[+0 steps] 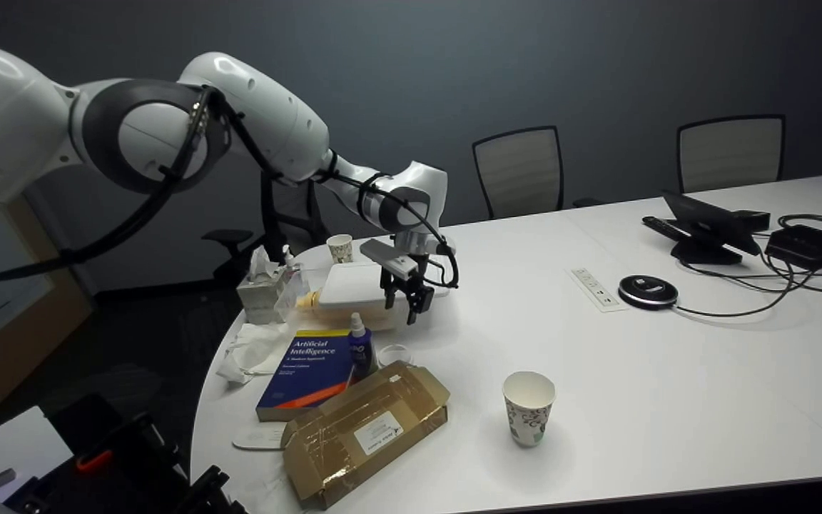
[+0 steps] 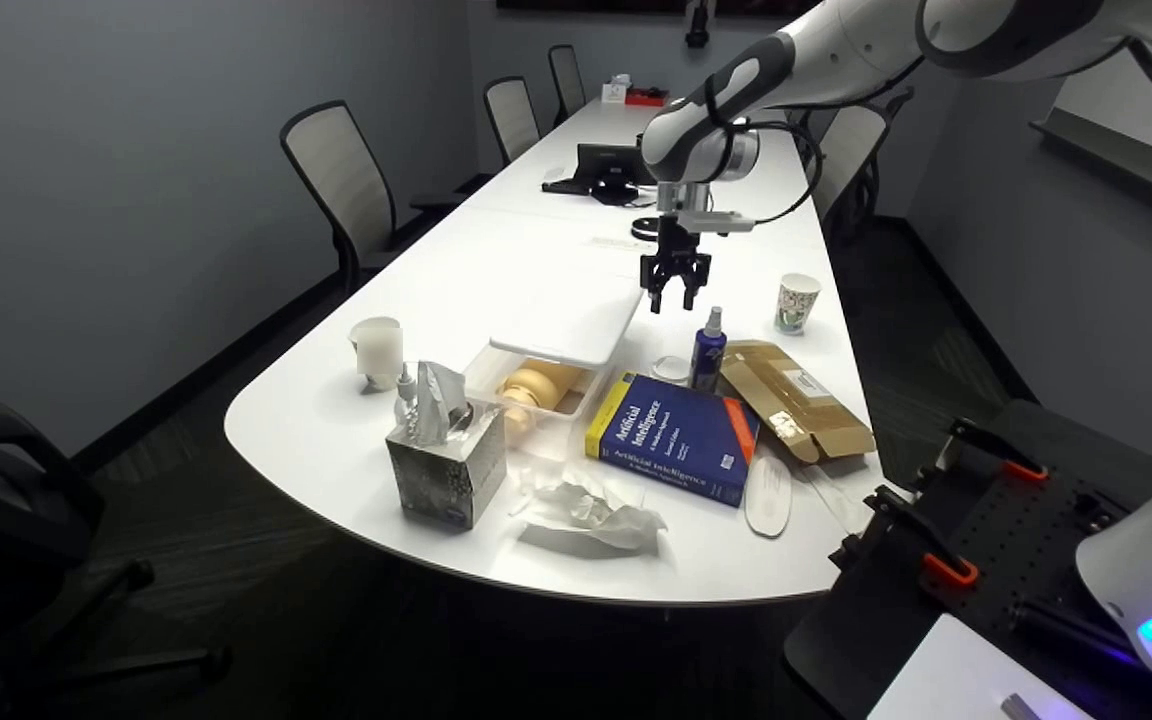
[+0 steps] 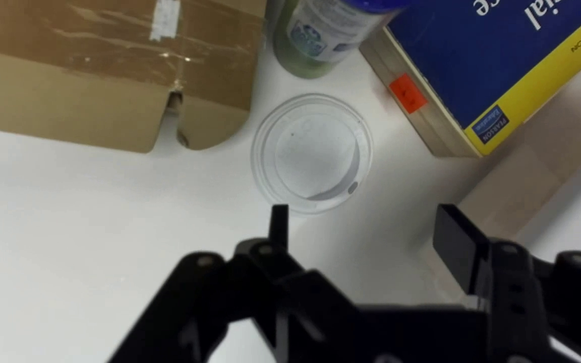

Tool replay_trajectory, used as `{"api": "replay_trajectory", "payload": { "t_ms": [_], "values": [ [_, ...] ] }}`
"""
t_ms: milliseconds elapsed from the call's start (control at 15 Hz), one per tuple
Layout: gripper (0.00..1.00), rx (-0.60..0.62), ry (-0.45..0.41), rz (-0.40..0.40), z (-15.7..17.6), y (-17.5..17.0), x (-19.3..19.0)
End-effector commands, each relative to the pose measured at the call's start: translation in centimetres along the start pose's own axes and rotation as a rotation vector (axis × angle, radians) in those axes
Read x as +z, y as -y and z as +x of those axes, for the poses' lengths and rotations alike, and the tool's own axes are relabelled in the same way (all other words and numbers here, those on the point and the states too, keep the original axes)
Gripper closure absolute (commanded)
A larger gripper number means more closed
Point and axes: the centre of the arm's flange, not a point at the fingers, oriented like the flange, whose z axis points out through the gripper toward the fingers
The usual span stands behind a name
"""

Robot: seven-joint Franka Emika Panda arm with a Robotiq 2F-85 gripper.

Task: Put the cup's lid on the table

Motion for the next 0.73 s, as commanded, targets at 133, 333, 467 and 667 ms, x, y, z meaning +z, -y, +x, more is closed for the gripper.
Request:
{"api": "replay_trajectory", "payload": {
  "t_ms": [133,333,467,667],
  "values": [
    [0.0,0.034,-0.036,-0.019,-2.2,-1.8,-11.7],
    [0.0,0.051,-0.075,-0.026,-2.5,-2.1,-15.2],
    [0.0,0.051,-0.087,-0.029,-2.7,-2.2,-16.3],
    [0.0,0.049,-0.096,-0.035,-2.8,-2.3,-16.7]
  ]
}}
